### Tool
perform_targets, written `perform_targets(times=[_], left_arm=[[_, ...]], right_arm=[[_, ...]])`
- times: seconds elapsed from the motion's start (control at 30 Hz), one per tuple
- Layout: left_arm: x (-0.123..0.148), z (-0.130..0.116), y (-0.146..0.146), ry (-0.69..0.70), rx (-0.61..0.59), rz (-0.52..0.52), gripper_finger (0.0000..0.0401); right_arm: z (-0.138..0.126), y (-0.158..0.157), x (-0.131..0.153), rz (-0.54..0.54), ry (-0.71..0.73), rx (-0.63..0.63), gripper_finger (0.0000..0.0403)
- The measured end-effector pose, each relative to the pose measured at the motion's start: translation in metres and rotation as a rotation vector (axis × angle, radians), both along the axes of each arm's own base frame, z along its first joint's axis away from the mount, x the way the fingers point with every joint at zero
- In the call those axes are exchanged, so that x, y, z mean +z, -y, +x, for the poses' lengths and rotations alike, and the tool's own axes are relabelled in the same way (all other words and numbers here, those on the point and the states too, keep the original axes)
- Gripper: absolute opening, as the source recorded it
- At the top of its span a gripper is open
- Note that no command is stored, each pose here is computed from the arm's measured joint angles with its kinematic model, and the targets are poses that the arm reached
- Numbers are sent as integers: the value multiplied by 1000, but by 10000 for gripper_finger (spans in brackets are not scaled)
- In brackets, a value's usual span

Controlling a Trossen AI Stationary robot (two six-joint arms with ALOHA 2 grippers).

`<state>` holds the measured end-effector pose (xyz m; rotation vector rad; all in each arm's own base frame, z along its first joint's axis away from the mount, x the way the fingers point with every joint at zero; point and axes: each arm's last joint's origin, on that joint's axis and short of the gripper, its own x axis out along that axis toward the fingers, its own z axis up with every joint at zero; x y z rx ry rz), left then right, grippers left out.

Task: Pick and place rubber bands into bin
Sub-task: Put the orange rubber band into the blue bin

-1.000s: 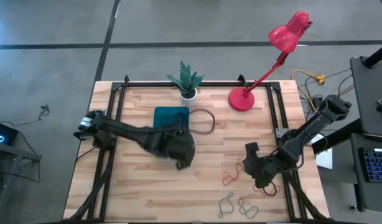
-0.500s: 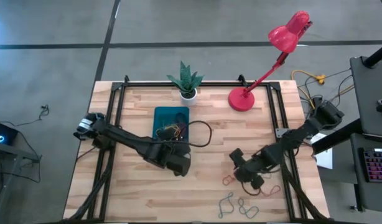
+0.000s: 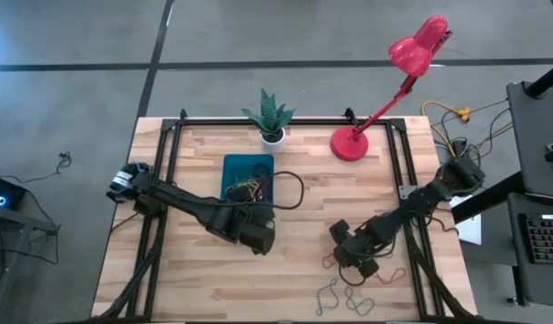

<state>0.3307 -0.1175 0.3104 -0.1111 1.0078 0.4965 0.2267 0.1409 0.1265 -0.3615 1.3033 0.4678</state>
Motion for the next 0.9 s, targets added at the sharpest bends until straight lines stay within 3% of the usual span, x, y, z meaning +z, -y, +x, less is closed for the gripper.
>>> perform_targets(times=[0.17,0.67,0.8,0.9], left_arm=[[0,0,0,1,1,0,184],[0,-1,2,12,21,-15,184],[0,-1,3,23,40,-28,184],[0,-2,5,35,57,-40,184]], right_arm=[[0,0,-3,-3,-14,-17,161],[3,-3,-12,13,-30,-42,15],[5,-3,-7,55,-28,-116,9],[13,0,6,69,65,-202,8]])
